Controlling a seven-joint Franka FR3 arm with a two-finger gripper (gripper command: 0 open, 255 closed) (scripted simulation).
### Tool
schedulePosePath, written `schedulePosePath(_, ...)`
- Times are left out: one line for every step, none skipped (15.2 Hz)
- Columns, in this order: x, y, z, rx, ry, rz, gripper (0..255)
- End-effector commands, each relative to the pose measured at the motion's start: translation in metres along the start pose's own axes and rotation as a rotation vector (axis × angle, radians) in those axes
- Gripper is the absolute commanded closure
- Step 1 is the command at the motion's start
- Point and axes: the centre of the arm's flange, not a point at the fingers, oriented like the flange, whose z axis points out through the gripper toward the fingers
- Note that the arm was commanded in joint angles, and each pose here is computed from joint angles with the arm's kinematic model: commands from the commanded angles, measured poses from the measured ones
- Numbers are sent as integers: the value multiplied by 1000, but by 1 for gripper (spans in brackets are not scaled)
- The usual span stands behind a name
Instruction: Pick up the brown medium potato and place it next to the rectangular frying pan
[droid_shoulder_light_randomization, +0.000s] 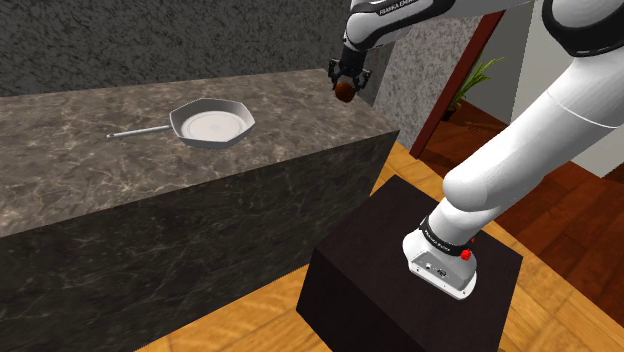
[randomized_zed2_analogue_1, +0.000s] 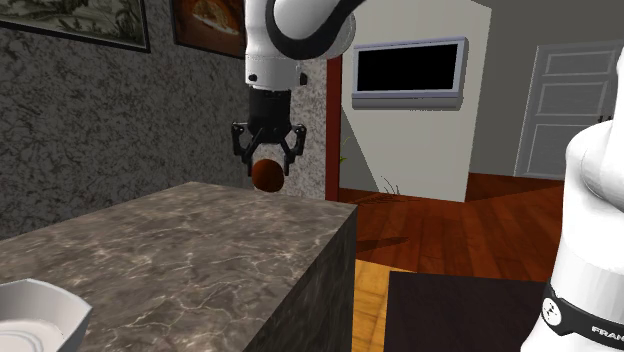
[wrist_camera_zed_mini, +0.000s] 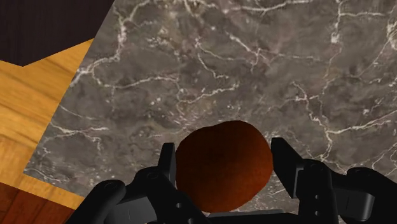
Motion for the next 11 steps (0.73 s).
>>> schedulePosePath(1, -1, -9, -1, 0, 0, 255)
schedulePosePath(2, -1, -14, -1, 0, 0, 255)
schedulePosePath(2, -1, -20, -1, 0, 0, 255)
schedulePosePath(3, -1, -25, -1, 0, 0, 255)
schedulePosePath(4, -2, -30, -1, 0, 0, 255)
schedulePosePath(5, -2, -35, -1, 0, 0, 255)
schedulePosePath(5, -2, -37, -1, 0, 0, 255)
schedulePosePath(1, -15, -36, -1, 0, 0, 255)
schedulePosePath(-3, -27, -36, -1, 0, 0, 255)
schedulePosePath(-7, -40, -35, -1, 0, 0, 255)
schedulePosePath(-11, -52, -34, -1, 0, 0, 255)
